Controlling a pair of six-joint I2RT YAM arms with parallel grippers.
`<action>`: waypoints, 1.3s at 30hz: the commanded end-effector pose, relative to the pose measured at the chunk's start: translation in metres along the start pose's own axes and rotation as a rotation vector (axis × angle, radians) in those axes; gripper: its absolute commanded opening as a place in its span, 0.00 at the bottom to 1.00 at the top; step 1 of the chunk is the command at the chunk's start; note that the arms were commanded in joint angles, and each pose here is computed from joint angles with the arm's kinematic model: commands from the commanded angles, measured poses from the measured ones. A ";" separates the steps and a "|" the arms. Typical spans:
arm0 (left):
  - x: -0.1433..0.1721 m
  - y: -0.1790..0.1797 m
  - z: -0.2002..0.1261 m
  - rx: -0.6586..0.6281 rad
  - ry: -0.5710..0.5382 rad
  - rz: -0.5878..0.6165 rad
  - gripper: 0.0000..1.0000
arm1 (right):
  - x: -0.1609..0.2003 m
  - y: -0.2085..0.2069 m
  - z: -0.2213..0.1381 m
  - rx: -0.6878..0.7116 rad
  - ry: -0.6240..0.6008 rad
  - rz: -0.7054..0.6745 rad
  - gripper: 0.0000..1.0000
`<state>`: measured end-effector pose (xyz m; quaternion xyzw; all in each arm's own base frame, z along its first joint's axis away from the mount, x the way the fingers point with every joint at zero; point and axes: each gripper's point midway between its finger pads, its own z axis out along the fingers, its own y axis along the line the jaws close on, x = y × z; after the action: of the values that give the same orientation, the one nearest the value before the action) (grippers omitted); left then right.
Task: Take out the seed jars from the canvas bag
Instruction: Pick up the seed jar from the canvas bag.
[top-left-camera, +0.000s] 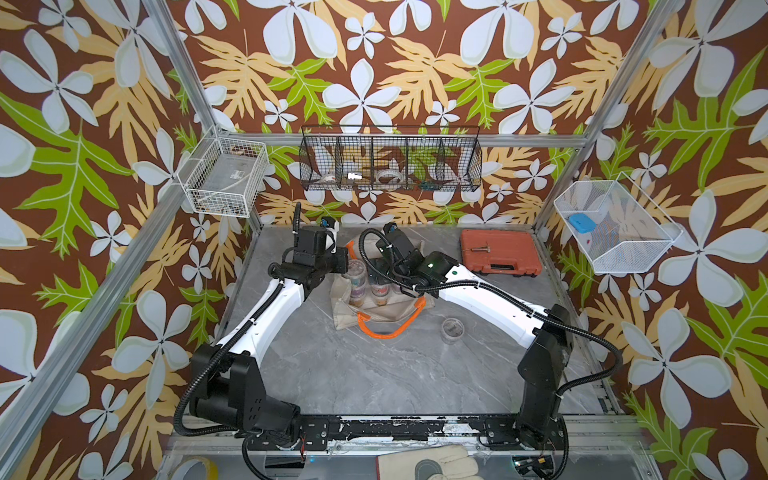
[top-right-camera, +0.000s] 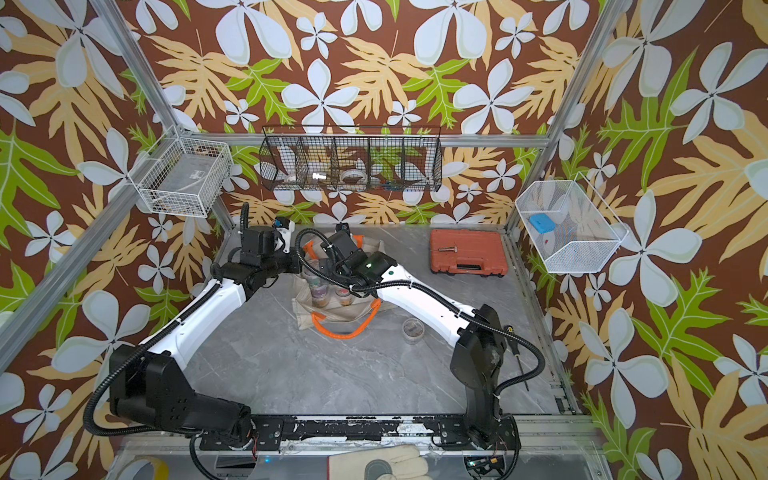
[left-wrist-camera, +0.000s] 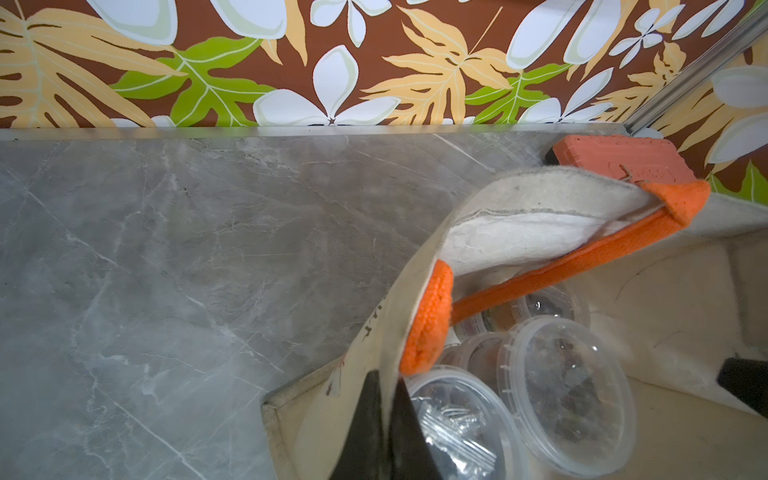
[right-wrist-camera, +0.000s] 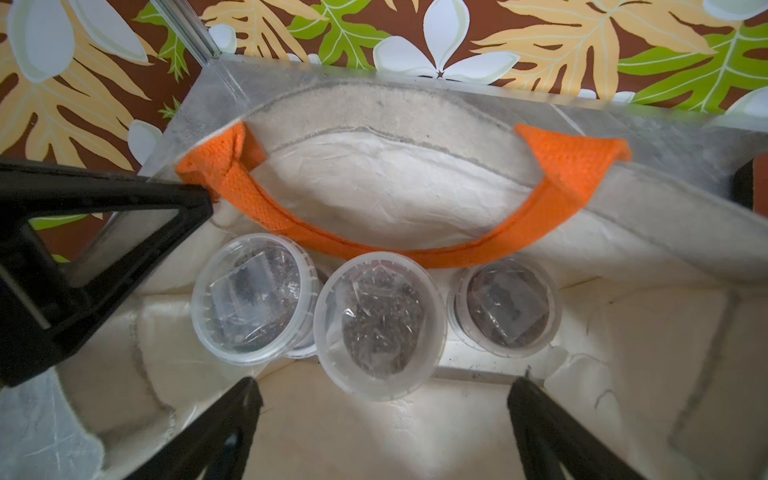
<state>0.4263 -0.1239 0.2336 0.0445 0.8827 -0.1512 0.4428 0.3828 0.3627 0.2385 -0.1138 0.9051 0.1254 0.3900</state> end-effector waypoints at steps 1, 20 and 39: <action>0.001 -0.002 0.001 0.015 0.005 -0.006 0.00 | 0.001 -0.004 0.005 0.036 0.006 -0.022 0.95; 0.001 -0.003 0.001 0.018 0.006 -0.006 0.00 | 0.007 0.003 0.031 0.005 0.037 -0.008 0.93; 0.001 -0.004 0.000 0.021 0.005 -0.007 0.00 | 0.010 0.002 0.048 0.039 0.041 0.001 0.75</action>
<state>0.4265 -0.1249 0.2330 0.0456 0.8827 -0.1535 0.4418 0.4050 0.3796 0.1957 -0.1159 0.9169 0.1084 0.3661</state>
